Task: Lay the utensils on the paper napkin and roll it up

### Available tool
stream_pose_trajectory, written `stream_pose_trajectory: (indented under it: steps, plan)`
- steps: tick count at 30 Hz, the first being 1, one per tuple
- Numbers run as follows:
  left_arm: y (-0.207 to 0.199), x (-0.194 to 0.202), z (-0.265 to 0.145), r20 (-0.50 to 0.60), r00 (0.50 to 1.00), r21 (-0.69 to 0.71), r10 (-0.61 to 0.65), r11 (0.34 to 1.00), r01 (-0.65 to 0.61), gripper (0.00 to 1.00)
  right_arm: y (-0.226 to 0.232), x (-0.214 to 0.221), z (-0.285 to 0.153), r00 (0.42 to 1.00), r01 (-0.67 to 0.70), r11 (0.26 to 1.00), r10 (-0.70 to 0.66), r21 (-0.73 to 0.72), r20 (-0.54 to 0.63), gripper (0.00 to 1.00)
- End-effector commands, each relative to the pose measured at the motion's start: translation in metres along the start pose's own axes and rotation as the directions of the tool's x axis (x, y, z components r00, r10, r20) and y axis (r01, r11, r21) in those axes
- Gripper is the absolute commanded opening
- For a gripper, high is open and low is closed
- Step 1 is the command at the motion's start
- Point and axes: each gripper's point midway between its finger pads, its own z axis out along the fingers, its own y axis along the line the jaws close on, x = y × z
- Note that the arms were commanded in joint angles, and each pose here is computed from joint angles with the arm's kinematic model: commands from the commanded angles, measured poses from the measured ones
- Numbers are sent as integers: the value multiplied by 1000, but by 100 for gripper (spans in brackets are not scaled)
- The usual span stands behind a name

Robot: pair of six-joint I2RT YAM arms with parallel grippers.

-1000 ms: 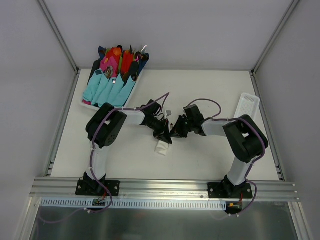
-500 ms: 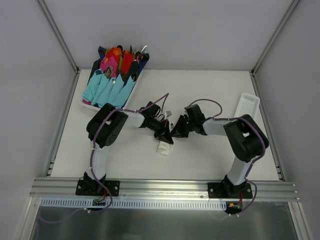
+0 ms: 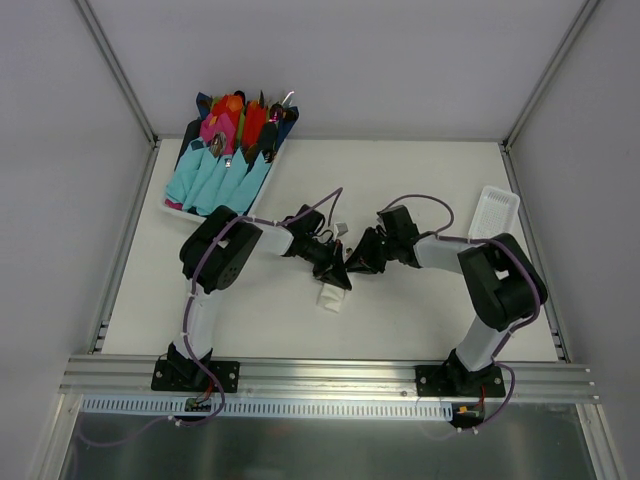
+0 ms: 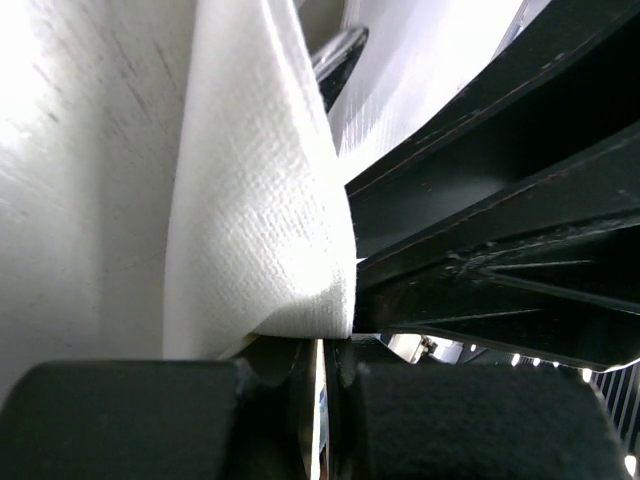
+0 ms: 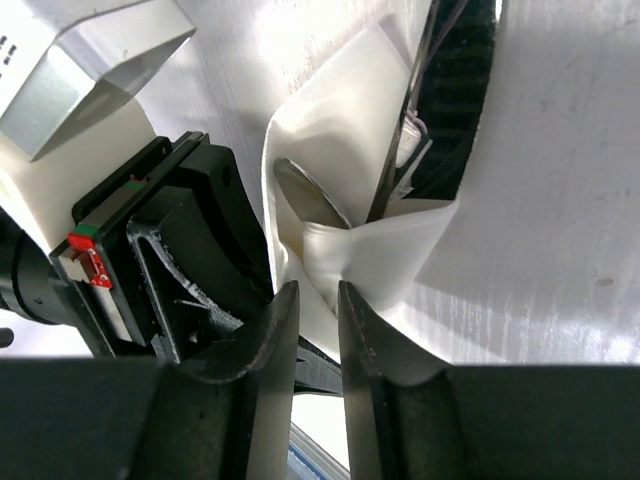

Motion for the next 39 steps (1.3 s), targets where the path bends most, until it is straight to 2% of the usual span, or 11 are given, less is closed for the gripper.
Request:
stream_pose_trajectory:
  steps: [1, 27, 39]
  plan:
    - [56, 11, 13, 8, 998, -183, -57, 981, 58, 0, -2, 5, -13, 1000, 24, 1000, -23, 3, -13, 26]
    - [54, 4, 7, 10, 999, -177, -36, 984, 37, 0, -6, 31, -9, 987, 121, 992, -123, -30, -102, 25]
    - [54, 6, 7, 6, 999, -179, -32, 983, 32, 0, -7, 21, -31, 994, 109, 993, -110, -42, -21, 24]
